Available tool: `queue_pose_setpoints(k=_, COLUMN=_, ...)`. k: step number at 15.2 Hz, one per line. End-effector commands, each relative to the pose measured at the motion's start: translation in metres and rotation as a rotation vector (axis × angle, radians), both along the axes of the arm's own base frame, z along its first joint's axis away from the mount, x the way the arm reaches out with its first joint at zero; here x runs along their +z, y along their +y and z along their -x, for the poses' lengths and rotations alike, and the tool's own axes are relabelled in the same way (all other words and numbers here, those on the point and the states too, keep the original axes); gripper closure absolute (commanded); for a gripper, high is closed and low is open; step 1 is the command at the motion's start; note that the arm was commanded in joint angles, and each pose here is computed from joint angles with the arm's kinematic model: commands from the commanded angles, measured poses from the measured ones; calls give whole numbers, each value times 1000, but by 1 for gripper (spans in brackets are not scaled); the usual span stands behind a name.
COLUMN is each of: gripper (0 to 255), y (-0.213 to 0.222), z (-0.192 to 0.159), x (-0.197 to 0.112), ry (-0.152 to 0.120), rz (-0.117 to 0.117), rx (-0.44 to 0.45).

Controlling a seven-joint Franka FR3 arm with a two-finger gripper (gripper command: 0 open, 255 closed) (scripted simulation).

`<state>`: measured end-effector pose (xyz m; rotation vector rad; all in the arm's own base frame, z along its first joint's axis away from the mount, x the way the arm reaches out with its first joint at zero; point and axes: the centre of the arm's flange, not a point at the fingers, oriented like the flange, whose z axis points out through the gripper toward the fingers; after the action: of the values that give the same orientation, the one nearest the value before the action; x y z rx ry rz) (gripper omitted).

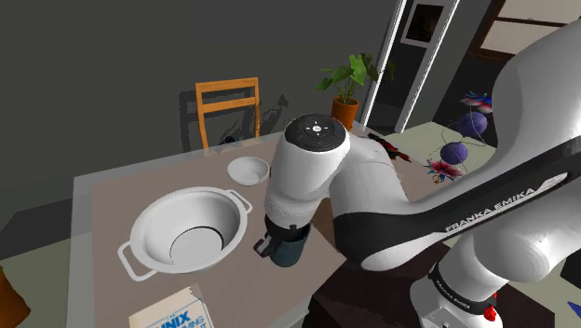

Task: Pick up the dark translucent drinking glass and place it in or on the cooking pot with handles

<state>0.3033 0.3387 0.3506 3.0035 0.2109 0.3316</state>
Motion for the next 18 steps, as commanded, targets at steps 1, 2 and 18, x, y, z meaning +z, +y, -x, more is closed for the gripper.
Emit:
queue_pose_setpoints(k=1, gripper=255, y=0, z=1, x=11, ry=0, rz=-1, rx=0)
queue_pose_setpoints(k=2, gripper=255, y=0, z=1, x=15, ry=0, rz=-1, rx=0)
queue_pose_setpoints(k=18, gripper=255, y=77, z=-195, x=33, ry=0, rz=-1, rx=0)
